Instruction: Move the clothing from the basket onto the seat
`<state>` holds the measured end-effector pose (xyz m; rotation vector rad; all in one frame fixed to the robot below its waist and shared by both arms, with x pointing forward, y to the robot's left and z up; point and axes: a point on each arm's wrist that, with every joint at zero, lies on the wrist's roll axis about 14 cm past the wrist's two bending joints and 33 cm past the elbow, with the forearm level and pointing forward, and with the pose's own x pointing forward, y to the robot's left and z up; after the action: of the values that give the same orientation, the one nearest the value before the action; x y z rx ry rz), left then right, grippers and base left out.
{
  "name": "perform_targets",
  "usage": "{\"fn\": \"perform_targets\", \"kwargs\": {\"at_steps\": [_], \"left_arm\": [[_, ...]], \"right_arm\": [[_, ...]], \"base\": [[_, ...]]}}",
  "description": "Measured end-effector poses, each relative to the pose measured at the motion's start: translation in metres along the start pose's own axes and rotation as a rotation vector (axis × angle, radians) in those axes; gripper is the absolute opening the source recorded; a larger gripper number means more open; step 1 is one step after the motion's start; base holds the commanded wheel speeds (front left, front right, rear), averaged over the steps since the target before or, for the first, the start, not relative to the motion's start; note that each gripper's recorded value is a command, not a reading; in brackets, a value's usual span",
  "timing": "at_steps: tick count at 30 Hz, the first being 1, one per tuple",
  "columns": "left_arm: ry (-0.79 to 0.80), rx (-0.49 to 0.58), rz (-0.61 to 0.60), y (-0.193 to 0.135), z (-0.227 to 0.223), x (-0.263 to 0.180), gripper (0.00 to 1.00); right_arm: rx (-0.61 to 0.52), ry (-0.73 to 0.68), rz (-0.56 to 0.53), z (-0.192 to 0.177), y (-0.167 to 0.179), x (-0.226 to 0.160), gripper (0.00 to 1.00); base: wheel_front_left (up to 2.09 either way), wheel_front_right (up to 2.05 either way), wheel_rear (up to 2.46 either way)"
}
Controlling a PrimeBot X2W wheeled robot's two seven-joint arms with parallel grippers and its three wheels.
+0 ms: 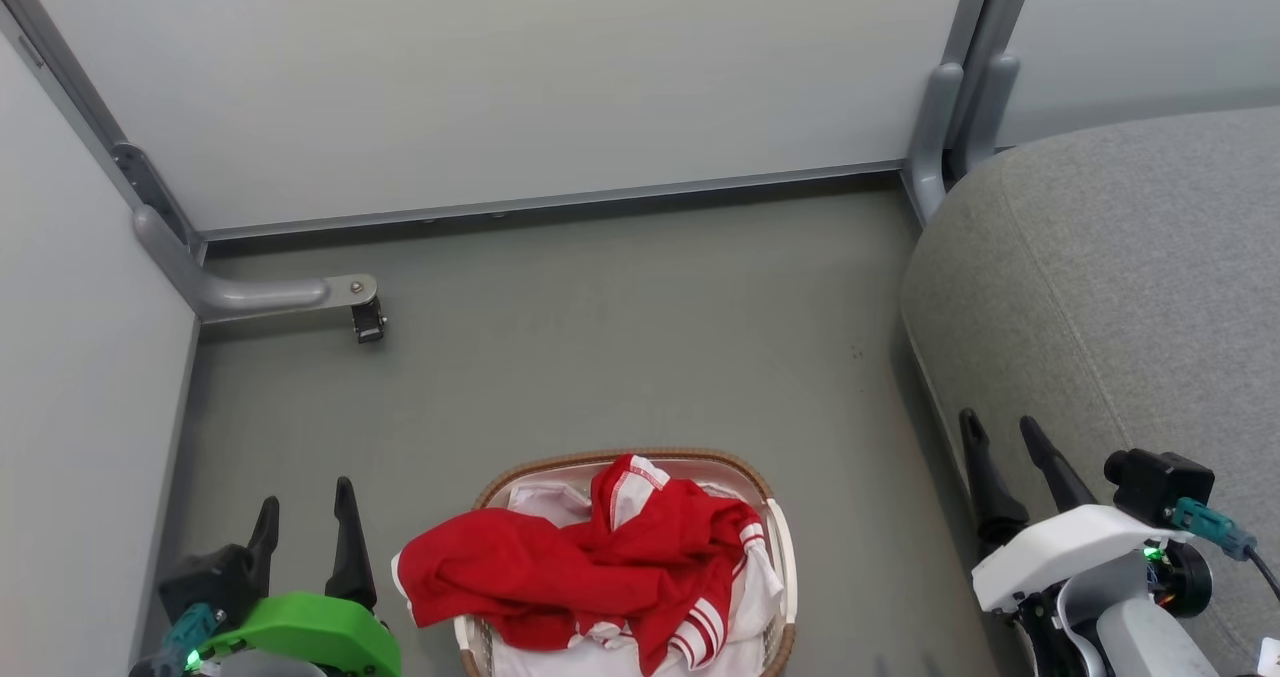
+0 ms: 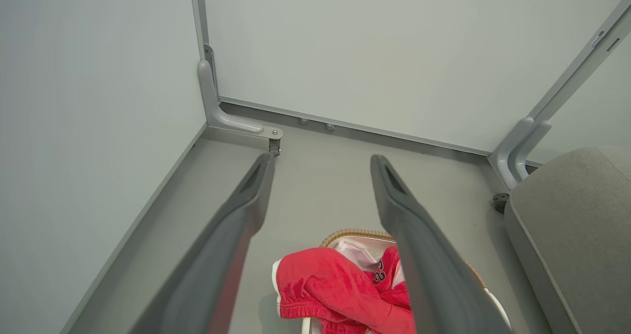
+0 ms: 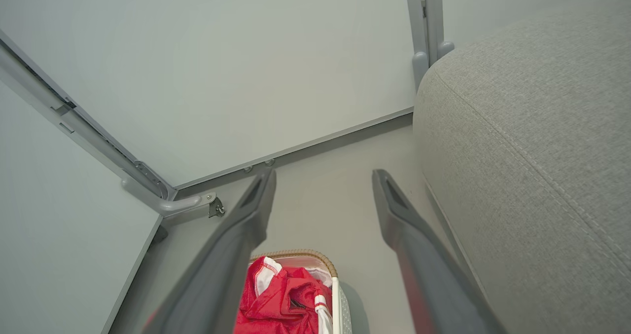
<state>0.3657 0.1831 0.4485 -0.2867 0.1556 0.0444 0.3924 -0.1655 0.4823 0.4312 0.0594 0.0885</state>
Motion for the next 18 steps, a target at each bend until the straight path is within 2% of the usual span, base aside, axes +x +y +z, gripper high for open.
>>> {"fn": "perform_targets", "kwargs": {"at_steps": [18], "left_arm": [[-0.038, 0.163, -0.033, -0.0062, 0.0043, -0.0007, 1.00]], "right_arm": [[-0.175, -0.007, 0.030, 0.0010, 0.0018, 0.0027, 1.00]], "base": [[0.00, 0.00, 0.00]]}}
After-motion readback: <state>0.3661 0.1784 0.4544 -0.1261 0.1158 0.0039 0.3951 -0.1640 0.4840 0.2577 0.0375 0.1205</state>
